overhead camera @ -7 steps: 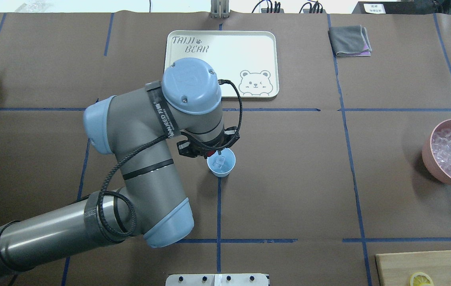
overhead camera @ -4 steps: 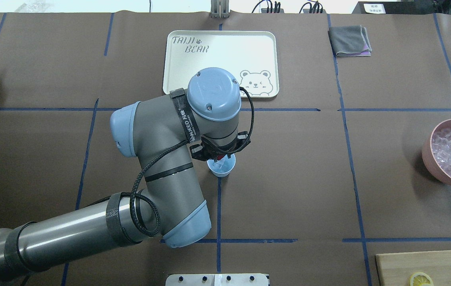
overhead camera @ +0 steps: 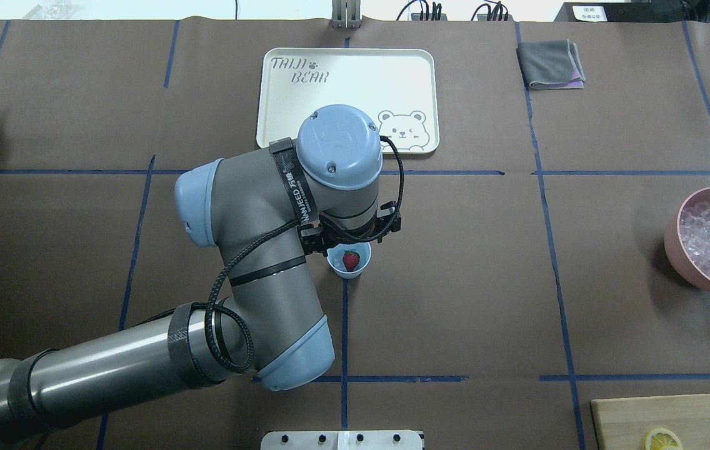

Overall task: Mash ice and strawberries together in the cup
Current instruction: 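Lower the left gripper into the cup and release the strawberry, then withdraw the left gripper away from the cup toward its side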

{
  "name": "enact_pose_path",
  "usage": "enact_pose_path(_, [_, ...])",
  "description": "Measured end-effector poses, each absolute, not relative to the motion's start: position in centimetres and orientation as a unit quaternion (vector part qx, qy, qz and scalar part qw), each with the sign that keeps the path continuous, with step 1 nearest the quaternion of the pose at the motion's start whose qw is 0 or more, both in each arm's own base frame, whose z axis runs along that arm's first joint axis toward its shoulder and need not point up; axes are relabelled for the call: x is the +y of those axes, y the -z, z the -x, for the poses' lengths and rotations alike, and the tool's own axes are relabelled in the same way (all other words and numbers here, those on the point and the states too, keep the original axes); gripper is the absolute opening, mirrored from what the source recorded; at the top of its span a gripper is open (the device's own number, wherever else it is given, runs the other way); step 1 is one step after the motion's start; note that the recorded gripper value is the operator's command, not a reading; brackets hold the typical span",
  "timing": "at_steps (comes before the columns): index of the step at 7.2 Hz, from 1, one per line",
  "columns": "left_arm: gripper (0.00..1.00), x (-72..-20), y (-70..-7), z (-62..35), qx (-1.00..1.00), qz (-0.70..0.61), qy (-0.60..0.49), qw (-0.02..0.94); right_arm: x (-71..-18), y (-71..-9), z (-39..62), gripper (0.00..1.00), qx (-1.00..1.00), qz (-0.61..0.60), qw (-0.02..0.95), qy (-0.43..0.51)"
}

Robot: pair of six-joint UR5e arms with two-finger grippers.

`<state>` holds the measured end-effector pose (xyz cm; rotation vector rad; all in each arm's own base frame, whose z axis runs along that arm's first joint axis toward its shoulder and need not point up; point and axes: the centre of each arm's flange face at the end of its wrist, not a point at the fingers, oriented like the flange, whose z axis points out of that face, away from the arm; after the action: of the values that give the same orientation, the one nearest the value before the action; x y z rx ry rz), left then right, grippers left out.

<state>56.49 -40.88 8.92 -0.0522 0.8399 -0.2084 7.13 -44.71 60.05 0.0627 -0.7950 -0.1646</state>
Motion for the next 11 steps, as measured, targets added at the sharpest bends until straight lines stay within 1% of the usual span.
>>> enact_pose_path(1, [0.99, -40.9, -10.4, -54.9, 0.403, 0.013, 0.078, 0.912, -44.4, -60.2, -7.7, 1.0, -0.382, -0.032, 0.92, 0.076])
enact_pose_path(2, [0.99, -41.5, -13.5, -51.6, 0.399, -0.001, 0.051, 0.916, -43.7, -60.8, -8.4, 0.99, -0.374, -0.033, 0.924, 0.072])
enact_pose_path(5, [0.99, -45.9, -24.2, -37.0, 0.383, -0.033, -0.039, 0.922, -40.8, -63.3, -8.7, 1.0, -0.367, -0.032, 0.928, 0.06])
enact_pose_path(7, [1.0, -48.5, -32.9, -27.0, 0.349, -0.047, -0.061, 0.934, -40.4, -63.8, -8.6, 0.99, -0.367, -0.028, 0.928, 0.054])
enact_pose_path(9, [1.0, -48.0, -41.8, -18.4, 0.335, -0.036, -0.078, 0.938, -40.4, -63.9, -8.6, 0.99, -0.367, -0.026, 0.928, 0.053])
enact_pose_path(11, [1.0, -45.7, -48.7, -15.5, 0.346, -0.032, -0.084, 0.934, -40.4, -64.0, -8.5, 1.0, -0.368, -0.026, 0.928, 0.053])
